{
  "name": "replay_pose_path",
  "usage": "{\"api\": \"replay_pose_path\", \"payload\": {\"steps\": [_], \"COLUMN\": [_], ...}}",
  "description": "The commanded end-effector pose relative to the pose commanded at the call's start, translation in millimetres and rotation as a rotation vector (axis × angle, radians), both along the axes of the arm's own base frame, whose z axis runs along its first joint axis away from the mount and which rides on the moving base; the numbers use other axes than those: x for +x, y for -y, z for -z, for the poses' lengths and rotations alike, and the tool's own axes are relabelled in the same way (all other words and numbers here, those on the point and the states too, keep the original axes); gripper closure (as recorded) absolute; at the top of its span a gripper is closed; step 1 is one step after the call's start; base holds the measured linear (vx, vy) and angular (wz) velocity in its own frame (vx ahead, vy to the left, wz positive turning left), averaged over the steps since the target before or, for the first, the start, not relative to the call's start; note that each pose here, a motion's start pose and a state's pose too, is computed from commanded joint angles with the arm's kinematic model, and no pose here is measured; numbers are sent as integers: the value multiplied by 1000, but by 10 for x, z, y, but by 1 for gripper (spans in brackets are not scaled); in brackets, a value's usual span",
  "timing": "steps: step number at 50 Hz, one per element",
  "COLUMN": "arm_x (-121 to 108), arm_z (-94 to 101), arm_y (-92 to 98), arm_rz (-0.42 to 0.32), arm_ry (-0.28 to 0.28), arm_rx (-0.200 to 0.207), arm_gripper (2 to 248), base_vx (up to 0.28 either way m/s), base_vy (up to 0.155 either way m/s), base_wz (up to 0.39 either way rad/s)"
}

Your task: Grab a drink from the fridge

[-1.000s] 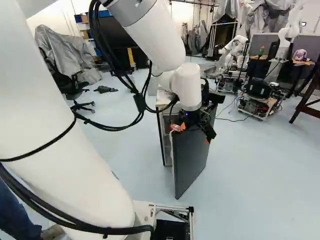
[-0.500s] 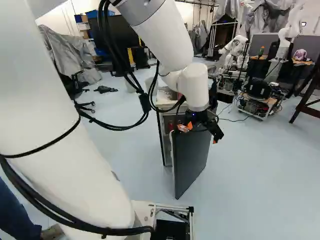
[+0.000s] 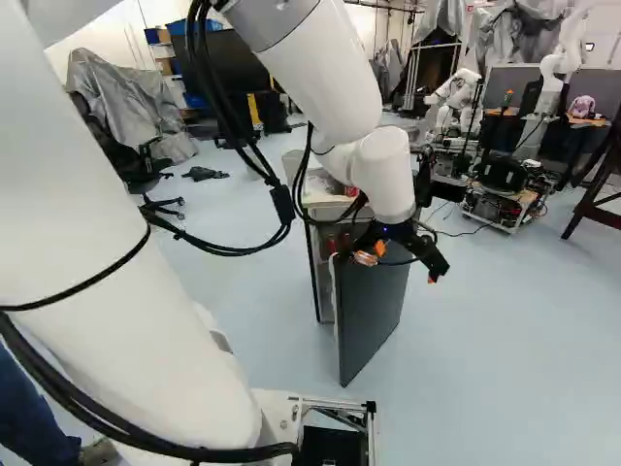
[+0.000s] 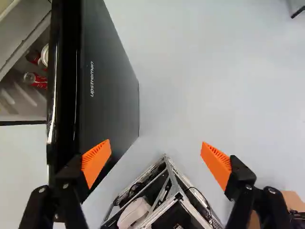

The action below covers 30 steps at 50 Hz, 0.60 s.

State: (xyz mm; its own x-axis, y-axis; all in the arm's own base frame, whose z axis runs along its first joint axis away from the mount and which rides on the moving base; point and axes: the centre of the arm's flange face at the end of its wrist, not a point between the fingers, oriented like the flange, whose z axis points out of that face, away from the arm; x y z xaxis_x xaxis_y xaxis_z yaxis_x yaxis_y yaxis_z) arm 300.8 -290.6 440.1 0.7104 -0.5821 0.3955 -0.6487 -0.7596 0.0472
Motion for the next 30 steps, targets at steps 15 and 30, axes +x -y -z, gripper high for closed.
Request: {"api": "replay_pose_path", "payload": {"steps": [15, 30], "arm_x": [91, 193], "arm_z": [158, 319], "arm_y": [110, 210], "arm_rz": [-71, -148], "arm_ry": [-13, -20], "arm_rx": [-52, -100], "arm_gripper": [3, 3], "base_vx": [0, 0], "base_vy": [0, 0], "base_wz": [0, 0]}}
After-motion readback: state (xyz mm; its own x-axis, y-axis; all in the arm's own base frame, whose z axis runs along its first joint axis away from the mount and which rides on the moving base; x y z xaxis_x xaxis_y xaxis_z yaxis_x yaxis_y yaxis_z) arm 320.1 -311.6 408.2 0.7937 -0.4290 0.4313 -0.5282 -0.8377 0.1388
